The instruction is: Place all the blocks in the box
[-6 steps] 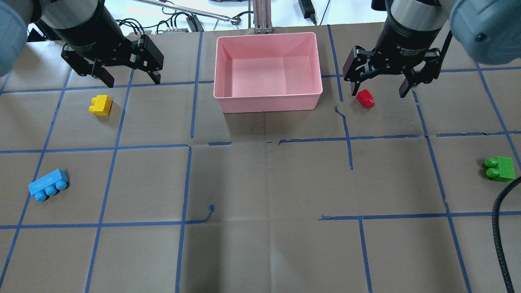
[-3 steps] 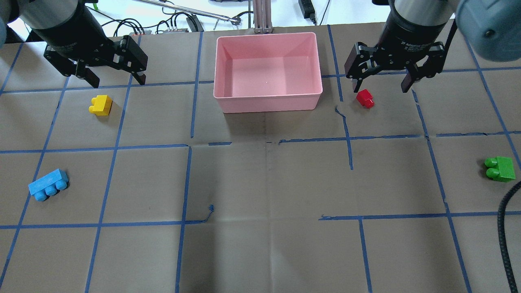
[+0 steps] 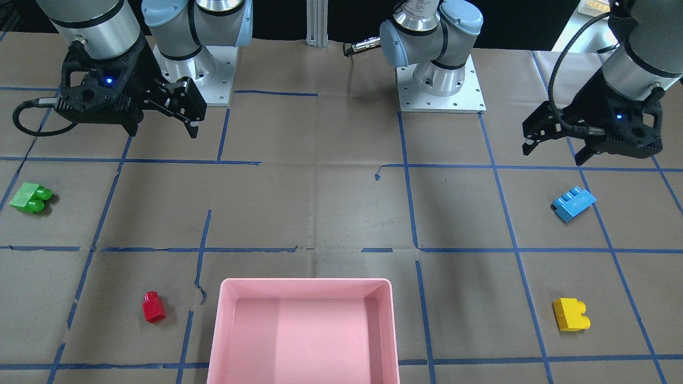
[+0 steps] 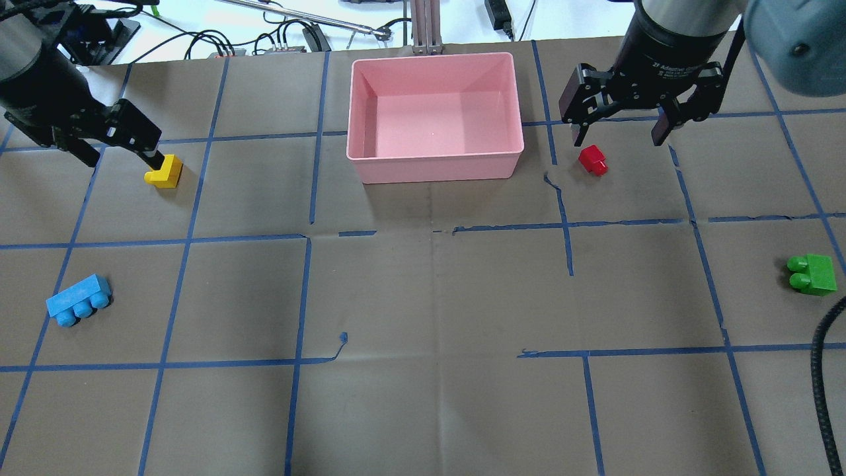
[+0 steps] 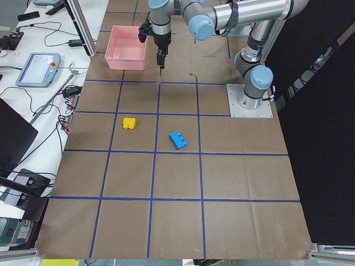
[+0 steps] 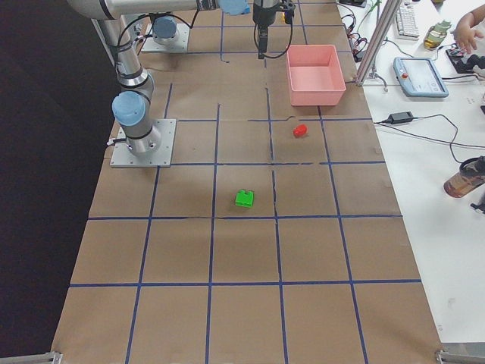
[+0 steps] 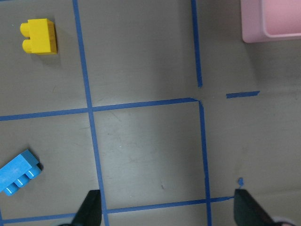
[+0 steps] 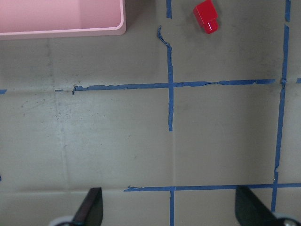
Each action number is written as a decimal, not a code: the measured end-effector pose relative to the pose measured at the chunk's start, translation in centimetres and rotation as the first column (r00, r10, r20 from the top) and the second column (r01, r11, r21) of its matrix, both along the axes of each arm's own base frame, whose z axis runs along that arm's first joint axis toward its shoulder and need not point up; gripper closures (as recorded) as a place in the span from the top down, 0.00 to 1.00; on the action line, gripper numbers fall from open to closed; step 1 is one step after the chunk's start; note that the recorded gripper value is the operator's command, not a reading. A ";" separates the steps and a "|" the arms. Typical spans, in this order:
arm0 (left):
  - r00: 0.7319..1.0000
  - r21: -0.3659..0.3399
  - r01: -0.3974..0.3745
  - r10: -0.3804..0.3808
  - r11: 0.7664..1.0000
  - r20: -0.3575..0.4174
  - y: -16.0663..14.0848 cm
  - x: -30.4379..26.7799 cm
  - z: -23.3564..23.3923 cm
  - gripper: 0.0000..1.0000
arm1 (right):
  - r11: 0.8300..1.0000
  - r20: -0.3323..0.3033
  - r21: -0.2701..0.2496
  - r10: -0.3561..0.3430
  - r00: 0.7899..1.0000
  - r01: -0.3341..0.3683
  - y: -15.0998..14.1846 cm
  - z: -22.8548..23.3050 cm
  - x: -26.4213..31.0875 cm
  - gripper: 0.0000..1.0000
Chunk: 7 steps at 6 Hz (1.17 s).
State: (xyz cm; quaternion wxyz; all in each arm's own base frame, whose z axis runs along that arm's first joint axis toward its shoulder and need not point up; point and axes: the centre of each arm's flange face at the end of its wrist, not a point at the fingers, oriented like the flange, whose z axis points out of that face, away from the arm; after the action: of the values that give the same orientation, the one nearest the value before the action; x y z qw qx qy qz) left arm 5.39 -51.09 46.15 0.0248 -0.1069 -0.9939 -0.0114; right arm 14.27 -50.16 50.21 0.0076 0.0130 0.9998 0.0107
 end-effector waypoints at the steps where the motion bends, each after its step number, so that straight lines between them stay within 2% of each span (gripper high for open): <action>1: 0.996 -0.009 0.088 -0.088 0.996 -0.003 0.2 4.2 -2.3 0.97 | 1.000 -0.024 0.000 0.022 0.999 -0.022 -0.5 -0.3 -1.6 1.00; 2: 0.983 -0.029 0.183 -0.183 0.983 0.004 0.8 8.5 -5.2 0.97 | 0.999 -0.051 0.000 0.052 0.997 -0.052 -1.2 -0.4 -4.5 1.00; 4: 0.932 -0.050 0.363 -0.363 0.930 0.022 2.4 14.9 -11.0 0.97 | 0.994 -0.052 0.020 0.106 0.993 -0.105 -2.6 -1.2 -13.0 1.00; 5: 0.904 -0.058 0.428 -0.427 0.902 0.038 3.0 17.8 -14.2 0.97 | 0.988 -0.040 0.040 0.153 0.988 -0.151 -3.1 -2.2 -17.4 1.00; 6: 0.877 -0.063 0.481 -0.478 0.875 0.055 3.7 20.2 -17.6 0.97 | 0.986 -0.028 0.057 0.160 0.987 -0.158 -3.3 -3.2 -21.4 1.00; 7: 0.851 -0.066 0.525 -0.520 0.849 0.073 4.4 21.7 -20.8 0.97 | 0.989 -0.019 0.077 0.126 0.992 -0.124 -3.4 -4.6 -25.6 1.00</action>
State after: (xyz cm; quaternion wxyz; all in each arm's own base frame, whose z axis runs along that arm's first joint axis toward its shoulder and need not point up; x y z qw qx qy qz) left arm 27.13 -46.64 25.31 -0.0095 -0.3736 -0.9273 0.0209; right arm -11.37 -53.58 45.60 -0.0057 -0.0492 0.9976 0.0486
